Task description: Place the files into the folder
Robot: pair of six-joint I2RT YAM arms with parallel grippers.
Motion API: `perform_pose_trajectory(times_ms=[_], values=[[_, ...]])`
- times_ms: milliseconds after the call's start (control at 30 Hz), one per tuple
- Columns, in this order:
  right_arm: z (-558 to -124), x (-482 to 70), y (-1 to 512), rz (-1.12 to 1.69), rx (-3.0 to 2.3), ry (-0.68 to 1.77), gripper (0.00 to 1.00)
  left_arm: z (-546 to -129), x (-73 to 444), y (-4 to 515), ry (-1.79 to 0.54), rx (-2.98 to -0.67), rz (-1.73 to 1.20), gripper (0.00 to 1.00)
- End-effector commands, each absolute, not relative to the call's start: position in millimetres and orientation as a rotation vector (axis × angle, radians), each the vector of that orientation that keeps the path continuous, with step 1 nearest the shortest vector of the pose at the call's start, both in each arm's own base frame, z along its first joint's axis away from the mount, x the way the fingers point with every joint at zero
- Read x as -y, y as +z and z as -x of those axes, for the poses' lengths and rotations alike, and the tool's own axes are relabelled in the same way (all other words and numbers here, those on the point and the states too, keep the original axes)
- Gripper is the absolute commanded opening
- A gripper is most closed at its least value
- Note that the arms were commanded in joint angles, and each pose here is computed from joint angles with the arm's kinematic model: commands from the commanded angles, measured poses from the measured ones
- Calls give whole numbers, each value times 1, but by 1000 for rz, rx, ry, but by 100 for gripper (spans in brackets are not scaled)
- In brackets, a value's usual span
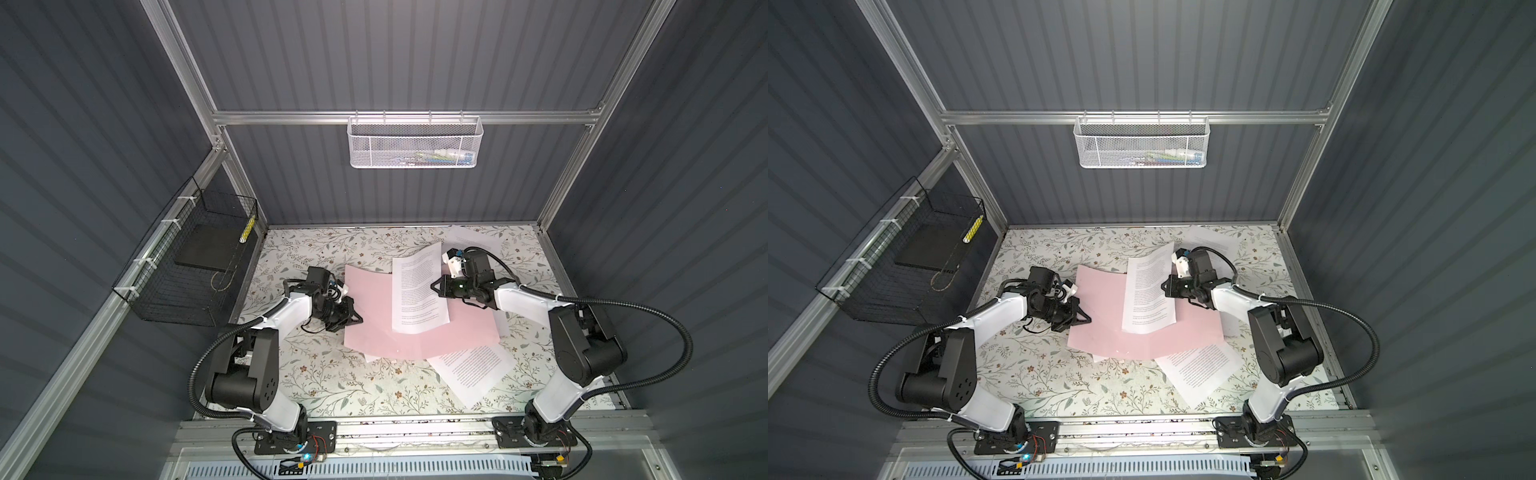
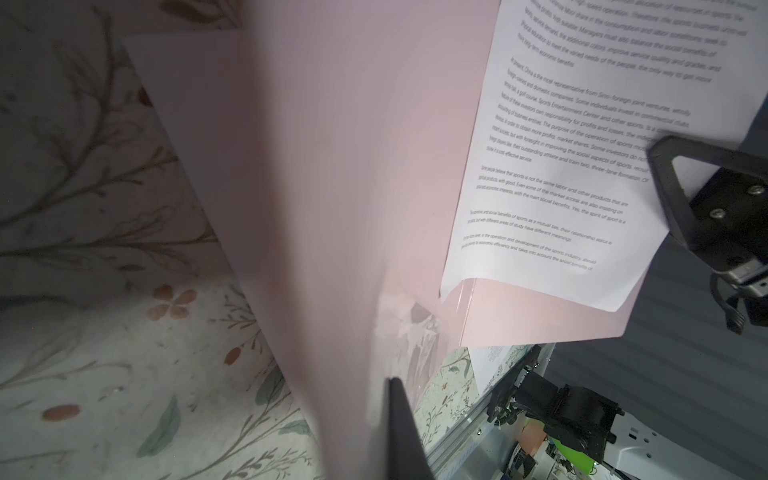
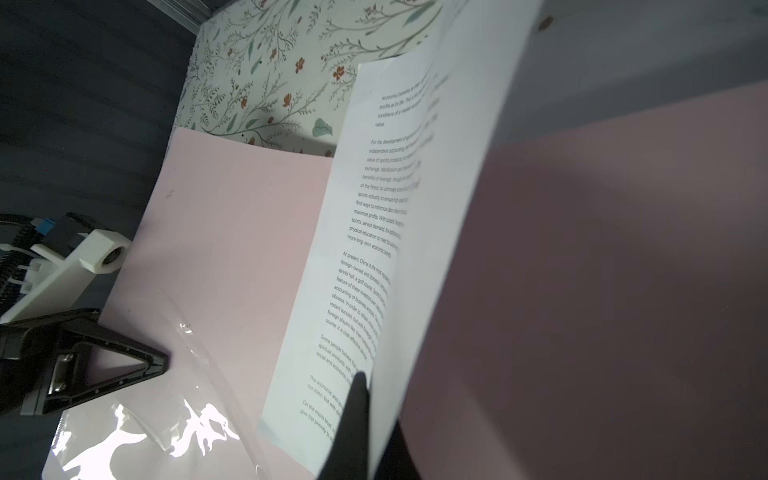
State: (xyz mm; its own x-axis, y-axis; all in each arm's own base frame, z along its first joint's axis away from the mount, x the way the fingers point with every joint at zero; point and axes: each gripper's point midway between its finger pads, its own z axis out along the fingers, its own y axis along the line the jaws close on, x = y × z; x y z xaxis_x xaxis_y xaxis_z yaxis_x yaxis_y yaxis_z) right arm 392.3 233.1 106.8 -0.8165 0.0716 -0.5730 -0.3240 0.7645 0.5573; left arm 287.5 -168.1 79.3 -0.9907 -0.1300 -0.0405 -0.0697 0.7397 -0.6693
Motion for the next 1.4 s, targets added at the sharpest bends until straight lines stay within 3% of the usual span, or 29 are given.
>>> perform_pose_trajectory(times_ms=[0,500,1033,1200,1367], values=[[-397,-236,119,226,-2287,863,0,-276,165,70,-1062,-2911,170,1],[-367,-291,133,408,-2208,1129,0,-276,166,65,-1078,-2914,180,1],[-352,-315,133,377,-2190,1323,0,-276,168,61,-1092,-2914,188,4],[-353,-308,105,303,-2262,1270,0,-274,166,55,-1074,-2940,215,16],[-346,-305,85,293,-2338,1202,0,-273,158,52,-992,-2967,231,42]])
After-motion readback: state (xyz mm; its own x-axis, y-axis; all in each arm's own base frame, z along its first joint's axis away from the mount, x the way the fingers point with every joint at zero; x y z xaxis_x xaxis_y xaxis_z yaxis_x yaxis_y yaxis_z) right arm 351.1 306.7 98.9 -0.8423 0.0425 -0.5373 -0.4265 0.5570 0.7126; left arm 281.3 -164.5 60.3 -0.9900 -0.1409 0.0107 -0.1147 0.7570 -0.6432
